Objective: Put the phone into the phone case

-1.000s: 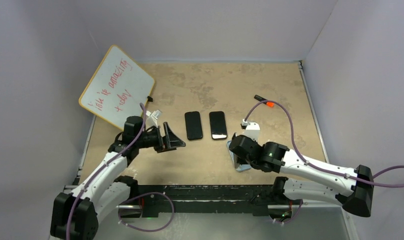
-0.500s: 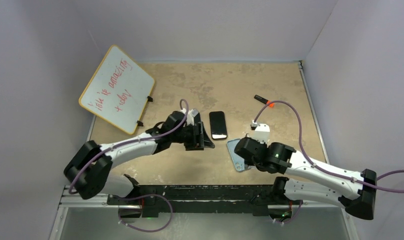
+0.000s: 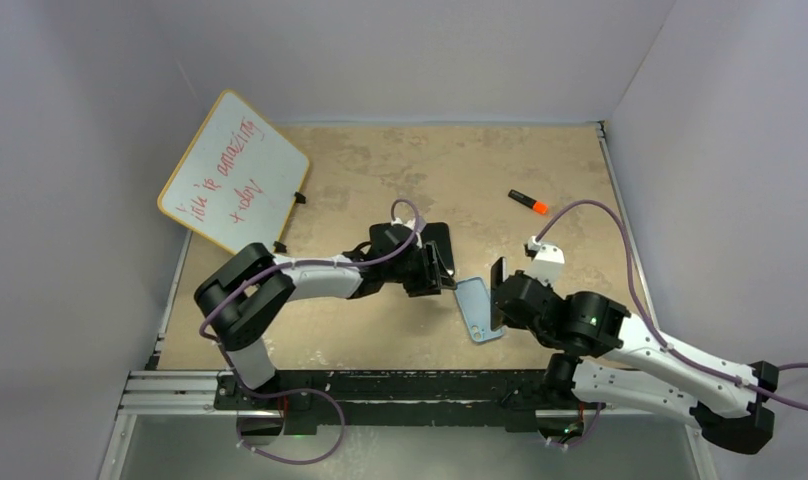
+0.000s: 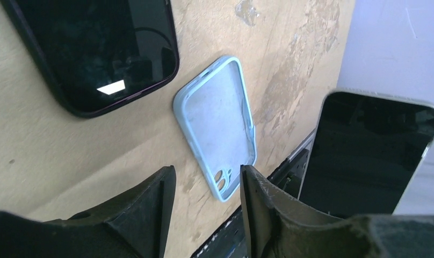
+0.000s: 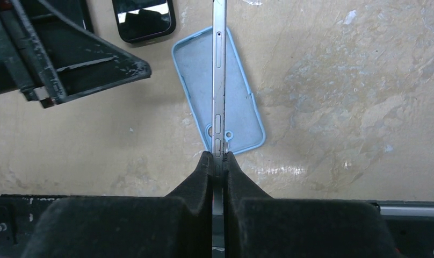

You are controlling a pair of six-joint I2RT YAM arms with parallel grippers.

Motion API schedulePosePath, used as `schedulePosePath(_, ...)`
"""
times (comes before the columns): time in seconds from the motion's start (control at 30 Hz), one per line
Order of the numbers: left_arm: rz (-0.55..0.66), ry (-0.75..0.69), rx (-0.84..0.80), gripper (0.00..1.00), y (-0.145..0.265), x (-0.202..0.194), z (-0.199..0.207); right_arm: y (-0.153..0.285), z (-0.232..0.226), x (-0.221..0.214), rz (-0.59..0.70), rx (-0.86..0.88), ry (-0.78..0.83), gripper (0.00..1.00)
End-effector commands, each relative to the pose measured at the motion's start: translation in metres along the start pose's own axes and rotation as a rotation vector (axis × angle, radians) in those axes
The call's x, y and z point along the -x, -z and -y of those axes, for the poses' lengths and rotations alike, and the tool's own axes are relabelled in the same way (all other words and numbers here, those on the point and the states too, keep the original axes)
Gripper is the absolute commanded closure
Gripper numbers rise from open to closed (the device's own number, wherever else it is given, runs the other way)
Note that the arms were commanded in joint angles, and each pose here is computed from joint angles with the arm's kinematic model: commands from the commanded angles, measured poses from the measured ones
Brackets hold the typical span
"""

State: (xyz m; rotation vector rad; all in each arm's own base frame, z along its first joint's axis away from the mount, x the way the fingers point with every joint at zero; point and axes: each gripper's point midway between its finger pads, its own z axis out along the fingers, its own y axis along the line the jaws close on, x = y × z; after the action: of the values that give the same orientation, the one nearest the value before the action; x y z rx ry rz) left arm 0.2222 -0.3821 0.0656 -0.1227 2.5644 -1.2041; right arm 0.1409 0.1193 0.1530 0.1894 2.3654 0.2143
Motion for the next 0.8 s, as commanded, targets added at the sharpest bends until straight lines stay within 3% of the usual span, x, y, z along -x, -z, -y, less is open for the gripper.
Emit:
schedulePosePath(0.0, 0.032, 0.009, -0.022, 0.52, -0.017, 0.011, 0.021, 0.010, 0.005, 0.022, 0.089, 0.010, -0.064, 1.00)
schedulePosePath(0.77, 0.022, -0.104, 0.382, 0.65, -0.053, 0.001, -0.035, 0.018, 0.021, 0.023, 0.134, 0.067, -0.125, 1.00)
